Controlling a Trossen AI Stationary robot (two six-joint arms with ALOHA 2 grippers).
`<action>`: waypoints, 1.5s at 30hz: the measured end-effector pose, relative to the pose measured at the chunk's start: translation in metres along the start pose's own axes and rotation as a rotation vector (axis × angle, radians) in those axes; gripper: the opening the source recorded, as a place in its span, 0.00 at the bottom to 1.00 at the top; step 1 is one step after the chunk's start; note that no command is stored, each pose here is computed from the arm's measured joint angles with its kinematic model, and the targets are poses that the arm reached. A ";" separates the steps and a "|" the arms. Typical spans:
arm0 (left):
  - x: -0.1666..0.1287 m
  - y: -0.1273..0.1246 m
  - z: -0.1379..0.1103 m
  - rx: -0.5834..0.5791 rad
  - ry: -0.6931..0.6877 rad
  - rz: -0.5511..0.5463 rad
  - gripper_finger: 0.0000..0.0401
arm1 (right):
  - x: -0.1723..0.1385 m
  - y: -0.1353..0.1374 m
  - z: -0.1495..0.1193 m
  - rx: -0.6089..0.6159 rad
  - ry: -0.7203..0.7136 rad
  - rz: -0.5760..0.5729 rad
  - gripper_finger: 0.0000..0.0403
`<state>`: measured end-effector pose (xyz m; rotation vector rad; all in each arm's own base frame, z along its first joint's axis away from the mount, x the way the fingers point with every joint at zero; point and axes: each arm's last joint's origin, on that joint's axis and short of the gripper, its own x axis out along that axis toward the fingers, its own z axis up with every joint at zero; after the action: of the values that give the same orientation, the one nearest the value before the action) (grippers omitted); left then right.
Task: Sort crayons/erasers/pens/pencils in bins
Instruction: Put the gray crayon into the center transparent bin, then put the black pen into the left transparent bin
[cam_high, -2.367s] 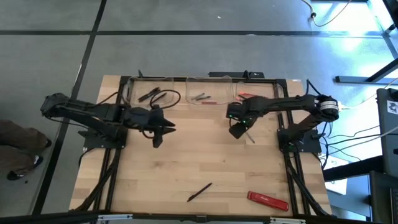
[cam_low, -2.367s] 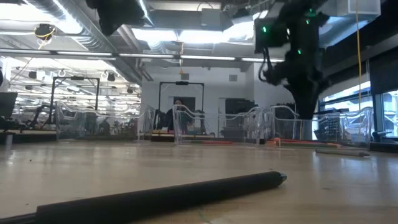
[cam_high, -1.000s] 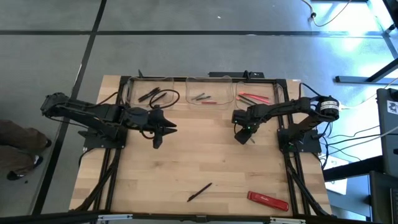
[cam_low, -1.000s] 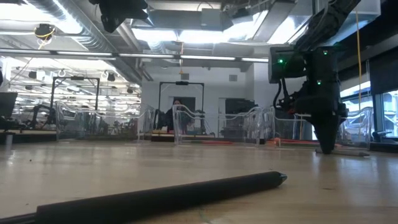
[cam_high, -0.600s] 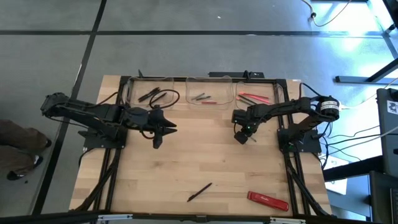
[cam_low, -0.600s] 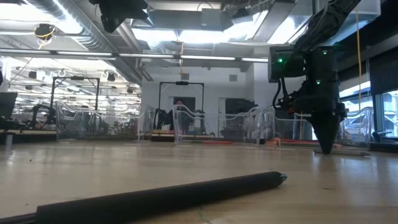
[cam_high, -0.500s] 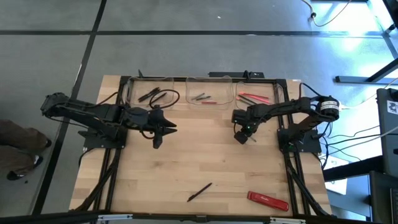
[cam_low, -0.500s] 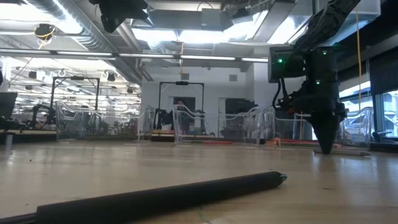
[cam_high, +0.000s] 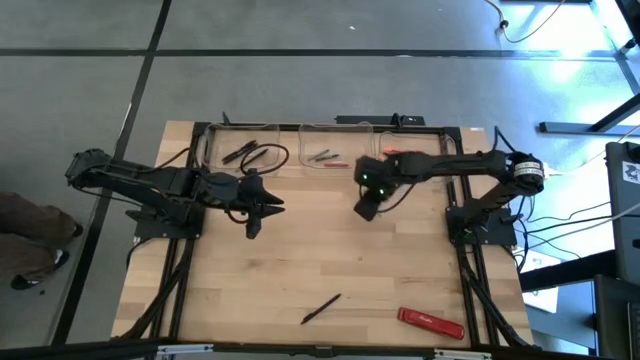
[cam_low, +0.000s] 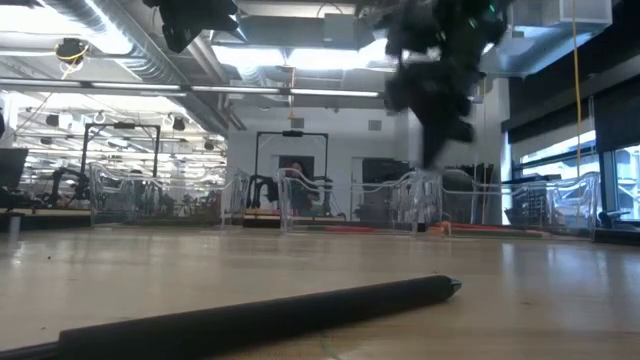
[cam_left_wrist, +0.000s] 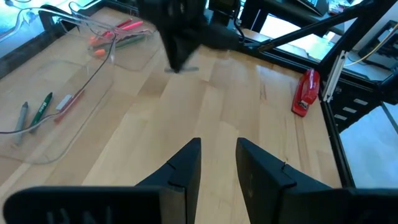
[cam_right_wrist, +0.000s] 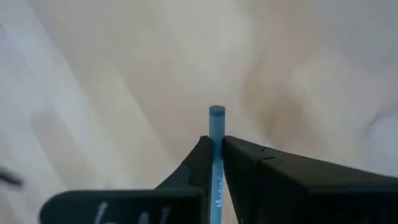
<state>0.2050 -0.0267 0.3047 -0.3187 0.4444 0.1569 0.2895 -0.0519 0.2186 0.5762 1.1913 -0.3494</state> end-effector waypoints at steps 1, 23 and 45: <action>0.000 0.000 0.000 0.000 0.000 0.000 0.23 | -0.008 0.002 0.009 -0.025 -0.051 -0.013 0.08; -0.001 0.008 0.003 0.068 -0.100 0.257 0.23 | -0.012 -0.082 0.122 -0.174 -0.360 -0.215 0.09; -0.001 0.010 0.003 0.063 -0.099 0.270 0.23 | 0.005 -0.100 0.129 -0.144 -0.338 -0.226 0.29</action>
<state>0.2036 -0.0165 0.3054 -0.1869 0.3918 0.4195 0.3353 -0.2085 0.2229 0.2437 0.9453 -0.5263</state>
